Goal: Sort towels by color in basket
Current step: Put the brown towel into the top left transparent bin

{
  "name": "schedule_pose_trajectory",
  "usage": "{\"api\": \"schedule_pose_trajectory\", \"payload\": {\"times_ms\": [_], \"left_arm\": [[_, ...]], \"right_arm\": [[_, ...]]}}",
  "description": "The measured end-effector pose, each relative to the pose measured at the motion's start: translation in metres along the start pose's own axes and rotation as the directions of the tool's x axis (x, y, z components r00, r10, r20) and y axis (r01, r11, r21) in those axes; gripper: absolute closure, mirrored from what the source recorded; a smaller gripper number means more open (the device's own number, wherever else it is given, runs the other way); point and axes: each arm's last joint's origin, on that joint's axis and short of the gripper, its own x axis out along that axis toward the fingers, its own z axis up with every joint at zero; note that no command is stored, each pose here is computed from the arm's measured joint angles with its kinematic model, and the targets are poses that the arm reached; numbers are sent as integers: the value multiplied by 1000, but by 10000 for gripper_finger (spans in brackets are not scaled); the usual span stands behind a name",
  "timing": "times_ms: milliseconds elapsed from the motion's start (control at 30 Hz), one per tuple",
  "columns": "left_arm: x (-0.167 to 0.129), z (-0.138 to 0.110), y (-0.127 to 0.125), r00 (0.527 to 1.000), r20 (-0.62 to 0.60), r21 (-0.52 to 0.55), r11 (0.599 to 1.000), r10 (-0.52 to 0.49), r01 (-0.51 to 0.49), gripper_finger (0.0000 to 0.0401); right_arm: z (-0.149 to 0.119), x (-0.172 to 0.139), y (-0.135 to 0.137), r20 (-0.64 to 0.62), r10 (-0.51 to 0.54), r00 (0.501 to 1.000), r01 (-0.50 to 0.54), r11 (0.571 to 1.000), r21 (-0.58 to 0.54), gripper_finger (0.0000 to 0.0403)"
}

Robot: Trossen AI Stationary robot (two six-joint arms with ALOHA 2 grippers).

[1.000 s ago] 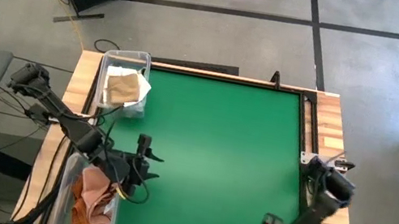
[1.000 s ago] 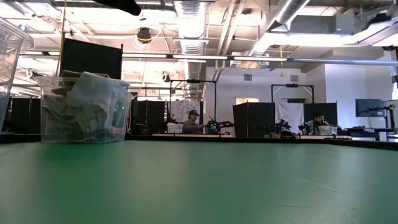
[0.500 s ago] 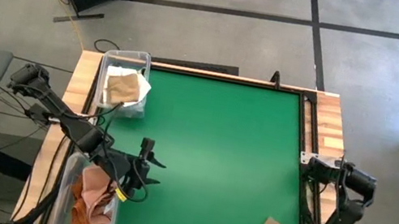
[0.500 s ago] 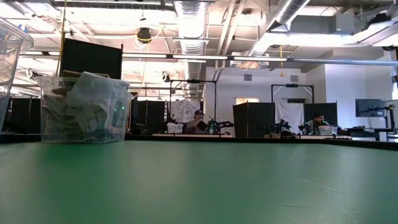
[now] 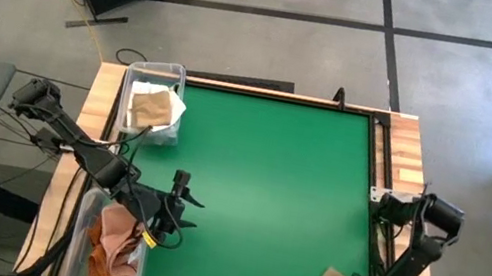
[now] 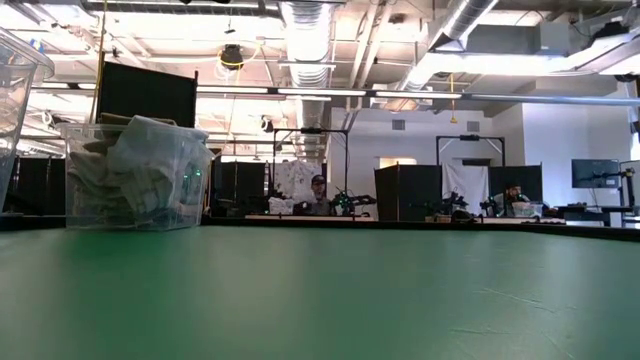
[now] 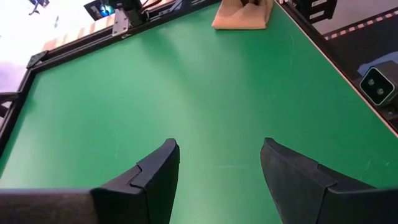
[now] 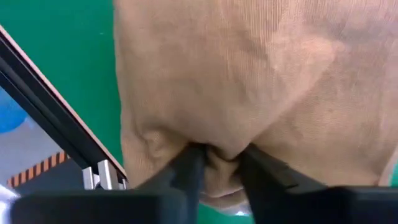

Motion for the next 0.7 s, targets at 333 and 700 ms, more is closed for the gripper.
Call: {"api": "schedule_pose_trajectory", "payload": {"times_ms": [333,700], "left_arm": [[-2,0,-4,1000,2,-2,1000,-13,13,186],[-2,-4,-4,999,-34,-2,1000,-13,13,186]], "right_arm": [[47,-5,2,55,42,998,-33,989,-146,373],[151,-34,-5,462,-30,886,213,913,-348,373]]}}
